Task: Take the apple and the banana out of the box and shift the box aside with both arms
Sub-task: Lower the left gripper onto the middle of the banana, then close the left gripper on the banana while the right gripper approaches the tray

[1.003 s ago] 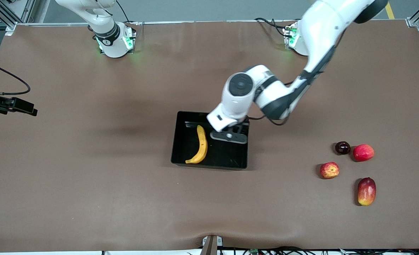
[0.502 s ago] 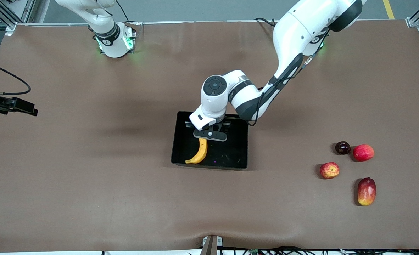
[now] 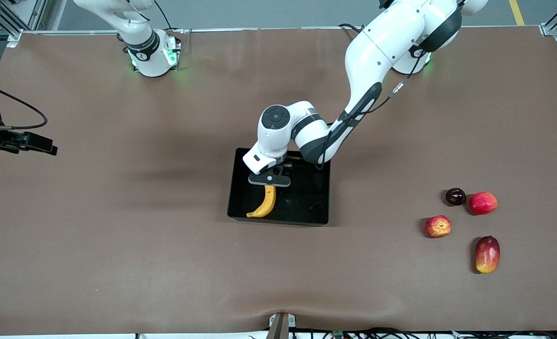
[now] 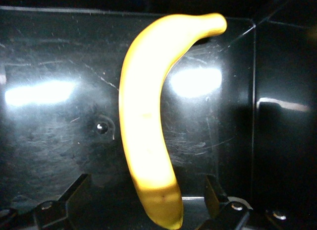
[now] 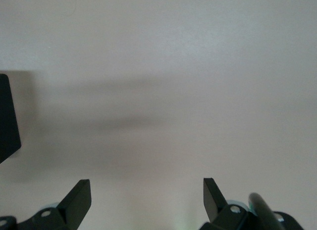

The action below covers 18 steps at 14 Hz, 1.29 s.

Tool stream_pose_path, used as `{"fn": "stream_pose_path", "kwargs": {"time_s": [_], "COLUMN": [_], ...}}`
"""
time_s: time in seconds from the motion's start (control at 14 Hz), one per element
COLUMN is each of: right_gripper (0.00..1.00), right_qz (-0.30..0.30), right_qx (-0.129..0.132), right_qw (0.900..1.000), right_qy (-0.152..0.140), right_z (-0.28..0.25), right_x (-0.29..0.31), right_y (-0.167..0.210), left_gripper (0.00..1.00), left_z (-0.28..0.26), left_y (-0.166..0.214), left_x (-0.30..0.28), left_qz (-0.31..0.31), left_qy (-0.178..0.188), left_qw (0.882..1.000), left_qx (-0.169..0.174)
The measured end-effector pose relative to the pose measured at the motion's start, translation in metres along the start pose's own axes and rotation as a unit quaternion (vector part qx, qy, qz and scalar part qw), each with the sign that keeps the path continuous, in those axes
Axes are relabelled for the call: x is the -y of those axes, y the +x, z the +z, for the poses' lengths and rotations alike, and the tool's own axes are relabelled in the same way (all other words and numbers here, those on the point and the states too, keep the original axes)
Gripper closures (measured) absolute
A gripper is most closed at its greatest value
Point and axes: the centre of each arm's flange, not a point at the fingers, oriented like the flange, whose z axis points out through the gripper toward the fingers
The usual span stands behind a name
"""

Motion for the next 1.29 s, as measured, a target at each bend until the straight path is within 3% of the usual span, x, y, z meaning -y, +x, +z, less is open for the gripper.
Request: {"fn": "stream_pose_path", "kwargs": {"time_s": [0.5, 0.86, 1.29], "right_gripper": [0.0, 0.0, 0.0], "right_qz": [0.014, 0.013, 0.001], "right_qx": [0.018, 0.022, 0.019], "right_qw": [1.0, 0.998, 0.998], "right_qy": [0.006, 0.055, 0.061], "right_z": [0.027, 0.027, 0.033], "right_x": [0.038, 0.07, 0.089], "right_y": [0.014, 0.013, 0.017], "left_gripper": [0.0, 0.0, 0.04], "left_z": [0.017, 0.022, 0.03], "left_y": [-0.004, 0.0, -0.003], "left_x": [0.0, 0.007, 0.008], "left_qz": [-0.053, -0.056, -0.056], "left_qy": [0.016, 0.02, 0.022], "left_qw": [0.998, 0.998, 0.998], "left_qx": [-0.018, -0.02, -0.016]}}
